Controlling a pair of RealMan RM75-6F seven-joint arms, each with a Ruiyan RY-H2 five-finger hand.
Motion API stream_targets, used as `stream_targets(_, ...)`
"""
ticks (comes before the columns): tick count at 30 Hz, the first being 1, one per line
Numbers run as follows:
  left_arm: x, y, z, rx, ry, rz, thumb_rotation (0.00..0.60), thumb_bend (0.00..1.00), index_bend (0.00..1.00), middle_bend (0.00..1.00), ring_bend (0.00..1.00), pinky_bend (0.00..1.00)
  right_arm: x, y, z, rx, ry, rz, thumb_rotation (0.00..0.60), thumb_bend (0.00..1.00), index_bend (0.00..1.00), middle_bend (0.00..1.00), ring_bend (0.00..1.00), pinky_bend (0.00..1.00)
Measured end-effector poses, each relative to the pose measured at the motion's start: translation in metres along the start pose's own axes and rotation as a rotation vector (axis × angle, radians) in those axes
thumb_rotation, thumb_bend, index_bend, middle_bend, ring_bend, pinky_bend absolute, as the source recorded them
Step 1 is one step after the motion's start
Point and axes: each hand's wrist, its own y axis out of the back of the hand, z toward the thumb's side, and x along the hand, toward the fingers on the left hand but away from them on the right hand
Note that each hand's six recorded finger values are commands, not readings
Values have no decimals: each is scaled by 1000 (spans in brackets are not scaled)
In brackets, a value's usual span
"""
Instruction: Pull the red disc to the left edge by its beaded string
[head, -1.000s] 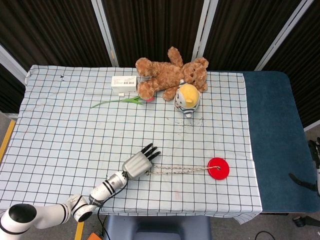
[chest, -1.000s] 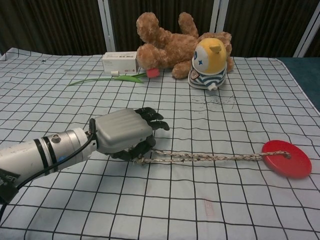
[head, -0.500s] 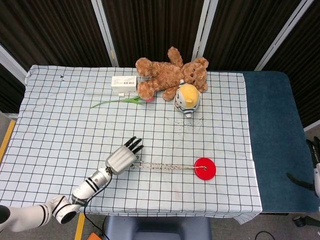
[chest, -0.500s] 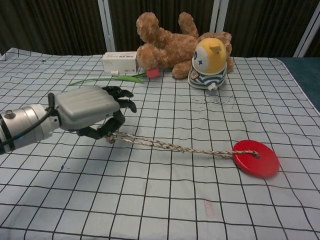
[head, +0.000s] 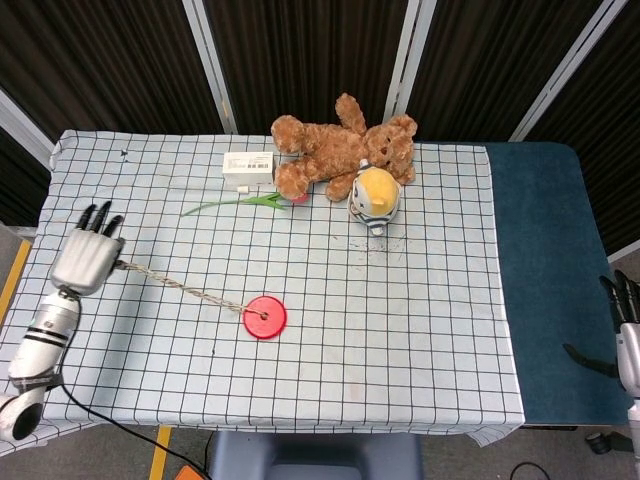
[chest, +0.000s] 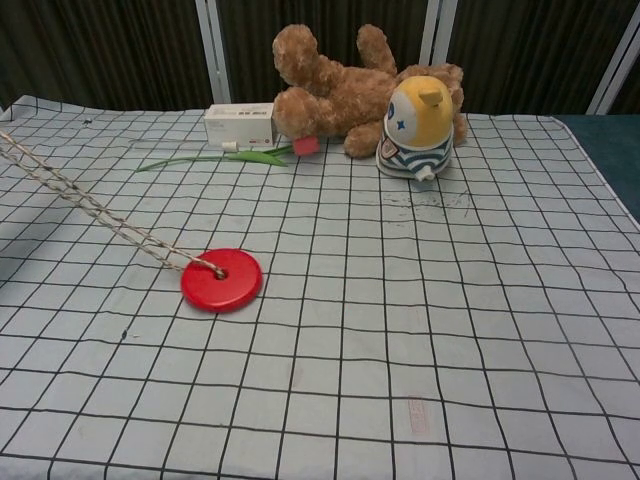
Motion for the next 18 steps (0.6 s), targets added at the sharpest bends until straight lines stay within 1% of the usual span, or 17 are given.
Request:
stream_targets(4, -17, 2, -50, 12, 121, -6, 600, 808, 922, 226, 0, 139, 1, 0, 1, 2, 4, 1, 600, 29, 0, 0, 0, 0)
stream_targets(7, -24, 9, -77, 42, 205, 18, 600, 808, 931, 245, 0, 143, 2, 2, 0, 6, 2, -3, 600, 29, 0, 0, 0, 0)
stream_targets(9, -29, 13, -94, 60, 264, 23, 600, 809, 932, 249, 0, 144, 2, 3, -1, 7, 0, -6, 600, 29, 0, 0, 0, 0)
stream_targets(11, -35, 17, -107, 74, 302, 23, 600, 809, 932, 249, 0, 144, 2, 3, -2, 7, -1, -6, 600, 29, 0, 0, 0, 0)
stream_targets(14, -39, 19, -109, 77, 308, 22, 600, 809, 931, 250, 0, 144, 2, 1, -1, 2, 2, -2, 600, 29, 0, 0, 0, 0)
stream_targets(18, -36, 21, -90, 50, 263, 48, 600, 809, 929, 259, 0, 147, 2, -3, 3, 1, 16, 7, 600, 29, 0, 0, 0, 0)
